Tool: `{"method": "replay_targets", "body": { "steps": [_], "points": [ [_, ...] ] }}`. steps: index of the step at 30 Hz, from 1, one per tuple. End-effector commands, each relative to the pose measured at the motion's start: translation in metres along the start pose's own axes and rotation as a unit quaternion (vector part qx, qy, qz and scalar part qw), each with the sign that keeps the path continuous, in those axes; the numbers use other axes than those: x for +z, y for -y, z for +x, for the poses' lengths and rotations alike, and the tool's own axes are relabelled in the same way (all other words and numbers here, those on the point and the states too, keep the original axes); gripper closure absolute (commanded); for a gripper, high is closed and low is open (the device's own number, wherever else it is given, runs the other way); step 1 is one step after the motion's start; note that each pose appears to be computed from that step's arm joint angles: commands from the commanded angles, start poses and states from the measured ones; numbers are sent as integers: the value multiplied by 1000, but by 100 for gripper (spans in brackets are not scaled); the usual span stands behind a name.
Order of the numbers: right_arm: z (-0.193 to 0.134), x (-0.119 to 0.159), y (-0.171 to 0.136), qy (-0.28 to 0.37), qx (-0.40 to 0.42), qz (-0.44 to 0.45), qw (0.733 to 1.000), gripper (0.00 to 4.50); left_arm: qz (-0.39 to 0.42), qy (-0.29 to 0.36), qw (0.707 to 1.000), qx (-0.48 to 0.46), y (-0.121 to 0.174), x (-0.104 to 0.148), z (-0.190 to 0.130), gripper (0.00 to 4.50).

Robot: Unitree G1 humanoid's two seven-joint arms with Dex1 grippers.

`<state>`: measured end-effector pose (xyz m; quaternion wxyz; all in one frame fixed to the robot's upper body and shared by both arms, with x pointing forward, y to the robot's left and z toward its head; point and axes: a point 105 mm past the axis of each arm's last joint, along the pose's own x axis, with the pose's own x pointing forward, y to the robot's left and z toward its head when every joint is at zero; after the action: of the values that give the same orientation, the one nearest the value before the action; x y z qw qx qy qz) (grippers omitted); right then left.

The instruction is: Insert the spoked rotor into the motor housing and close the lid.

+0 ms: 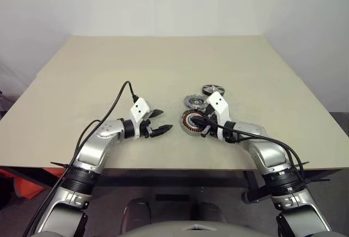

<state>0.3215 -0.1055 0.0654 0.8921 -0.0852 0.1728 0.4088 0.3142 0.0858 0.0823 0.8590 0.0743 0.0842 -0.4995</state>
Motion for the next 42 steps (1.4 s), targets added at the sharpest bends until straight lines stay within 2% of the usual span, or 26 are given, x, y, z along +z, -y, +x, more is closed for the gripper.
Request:
{"method": "replay_targets", "body": {
  "steps": [1, 11, 23, 25, 28, 31, 35, 41, 42],
  "points": [
    [-6, 20, 4, 28, -4, -15, 1000, 448, 20, 15, 1000, -2, 1, 11, 0, 91],
    [-10, 31, 10, 37, -11, -28, 999, 448, 17, 17, 1000, -2, 1, 11, 2, 91],
    [-6, 30, 12, 37, -15, -28, 999, 448, 16, 14, 1000, 2, 0, 9, 0, 91],
    [-6, 31, 19, 40, -33, -36, 998, 448, 16, 14, 1000, 2, 0, 10, 0, 91],
    [-9, 54, 53, 81, -132, -33, 987, 448, 16, 17, 1000, 2, 1, 11, 2, 91],
    [-11, 71, 85, 112, -211, 42, 970, 448, 15, 21, 1000, 4, 1, 12, 4, 91],
    [-5, 77, 96, 137, -229, 162, 950, 448, 15, 22, 1000, 5, 1, 13, 4, 91],
    [9, 79, 104, 150, -265, 275, 912, 448, 19, 22, 1000, 10, -1, 13, 4, 91],
    [10, 78, 105, 150, -271, 291, 905, 431, 20, 22, 1000, 11, -1, 13, 3, 91]
  ]
}}
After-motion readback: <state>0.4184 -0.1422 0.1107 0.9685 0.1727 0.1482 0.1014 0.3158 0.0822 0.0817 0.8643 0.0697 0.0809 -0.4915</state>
